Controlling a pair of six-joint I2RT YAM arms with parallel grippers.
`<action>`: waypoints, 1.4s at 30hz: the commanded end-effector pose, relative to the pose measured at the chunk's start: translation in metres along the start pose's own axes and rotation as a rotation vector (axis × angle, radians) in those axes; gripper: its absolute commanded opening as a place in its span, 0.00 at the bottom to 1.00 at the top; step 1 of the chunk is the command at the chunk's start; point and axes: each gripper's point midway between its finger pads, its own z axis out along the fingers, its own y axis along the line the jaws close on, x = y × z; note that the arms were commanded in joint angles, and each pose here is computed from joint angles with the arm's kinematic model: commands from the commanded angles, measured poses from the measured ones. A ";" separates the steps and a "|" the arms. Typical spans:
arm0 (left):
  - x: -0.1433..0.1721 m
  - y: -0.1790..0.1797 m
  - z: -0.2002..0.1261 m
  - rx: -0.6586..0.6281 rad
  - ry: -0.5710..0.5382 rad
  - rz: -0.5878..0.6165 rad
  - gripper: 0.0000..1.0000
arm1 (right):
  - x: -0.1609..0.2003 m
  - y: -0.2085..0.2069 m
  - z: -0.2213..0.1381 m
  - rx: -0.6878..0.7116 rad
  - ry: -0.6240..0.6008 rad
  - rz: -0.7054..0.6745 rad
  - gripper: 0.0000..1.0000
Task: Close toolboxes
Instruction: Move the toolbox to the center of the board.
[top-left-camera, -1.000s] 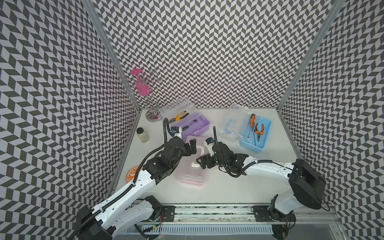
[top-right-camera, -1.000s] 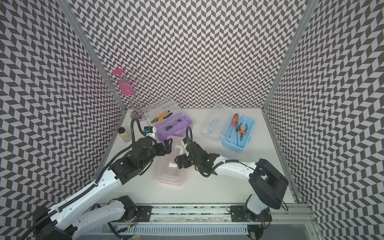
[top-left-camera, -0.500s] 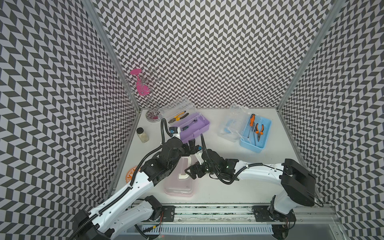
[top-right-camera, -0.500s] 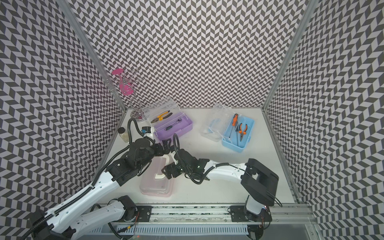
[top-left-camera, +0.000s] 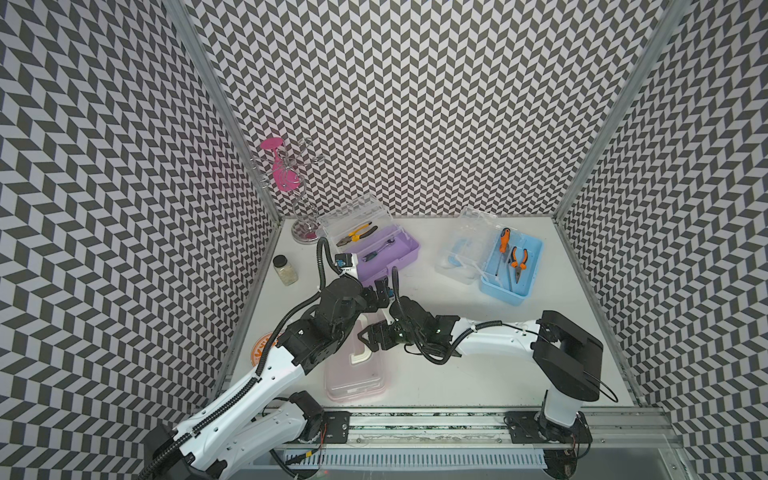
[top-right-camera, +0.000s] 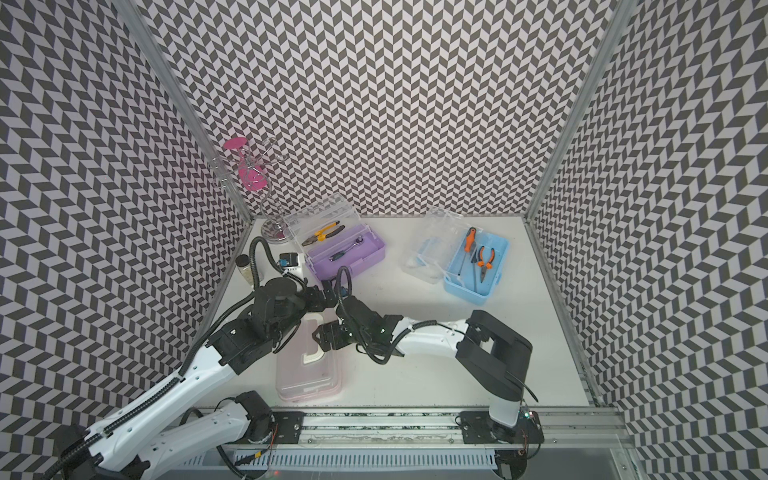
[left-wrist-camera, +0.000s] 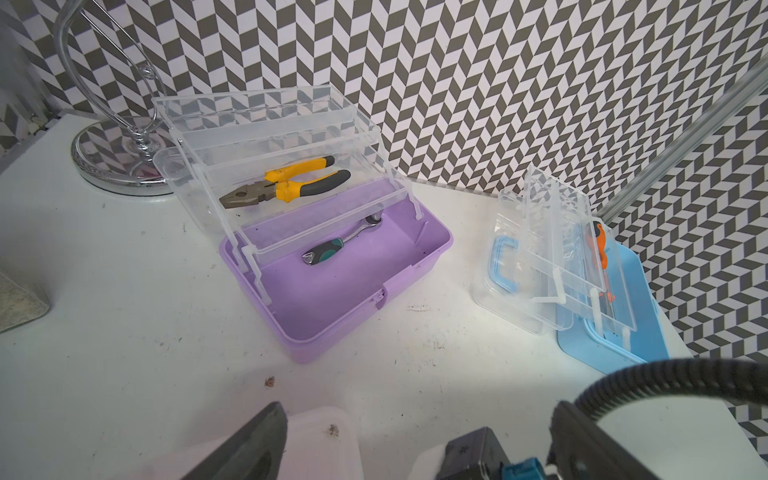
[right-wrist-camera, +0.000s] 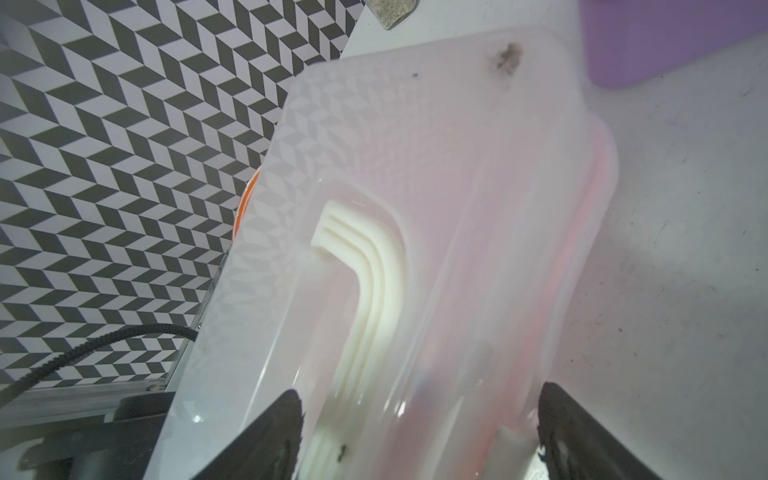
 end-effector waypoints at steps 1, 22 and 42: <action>-0.021 0.000 -0.009 -0.013 -0.051 -0.010 1.00 | -0.009 0.004 0.011 -0.002 -0.036 0.017 0.85; -0.032 0.003 -0.016 -0.029 -0.083 -0.006 0.99 | -0.075 -0.014 0.052 0.032 -0.140 0.054 0.77; -0.034 -0.009 -0.007 0.013 -0.088 -0.015 1.00 | -0.149 -0.036 0.018 0.051 -0.286 0.025 0.84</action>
